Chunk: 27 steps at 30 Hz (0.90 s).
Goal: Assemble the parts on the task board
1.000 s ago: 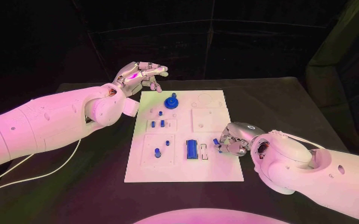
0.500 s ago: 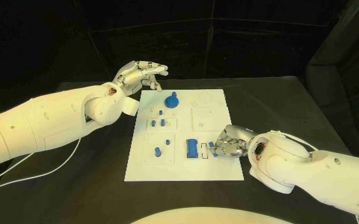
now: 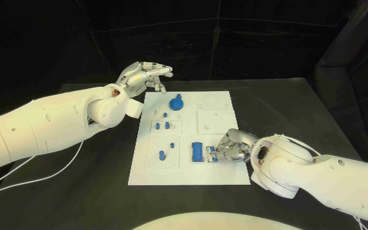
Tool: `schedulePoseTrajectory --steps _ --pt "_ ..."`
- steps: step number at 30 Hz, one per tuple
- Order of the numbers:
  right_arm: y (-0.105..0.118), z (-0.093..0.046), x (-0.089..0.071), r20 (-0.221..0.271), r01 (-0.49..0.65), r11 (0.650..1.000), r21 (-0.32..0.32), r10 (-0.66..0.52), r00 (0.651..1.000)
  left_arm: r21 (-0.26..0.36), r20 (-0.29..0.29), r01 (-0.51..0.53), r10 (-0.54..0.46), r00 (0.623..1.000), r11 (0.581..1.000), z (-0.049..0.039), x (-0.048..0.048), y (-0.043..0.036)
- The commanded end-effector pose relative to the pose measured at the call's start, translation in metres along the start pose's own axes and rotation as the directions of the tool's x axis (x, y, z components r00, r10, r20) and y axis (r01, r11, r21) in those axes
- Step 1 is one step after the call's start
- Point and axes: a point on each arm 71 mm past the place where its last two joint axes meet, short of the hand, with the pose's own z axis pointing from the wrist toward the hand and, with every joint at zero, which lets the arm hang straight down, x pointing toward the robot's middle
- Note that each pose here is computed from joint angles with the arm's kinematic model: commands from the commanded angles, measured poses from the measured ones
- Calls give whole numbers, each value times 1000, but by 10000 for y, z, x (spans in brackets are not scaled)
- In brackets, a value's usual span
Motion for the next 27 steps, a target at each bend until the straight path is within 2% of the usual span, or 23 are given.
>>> schedulePoseTrajectory --steps 1,10,27 --pt "30 -4 -26 36 -23 999 -26 24 999 6 -9 4 -4 1000 1000 4 11 -15" --pt "32 3 -28 42 7 1000 -26 -6 999 6 -9 4 -4 1000 1000 5 9 -14" --pt "18 41 9 -7 64 998 3 -64 998 2 -12 6 -6 1000 1000 8 13 -10"
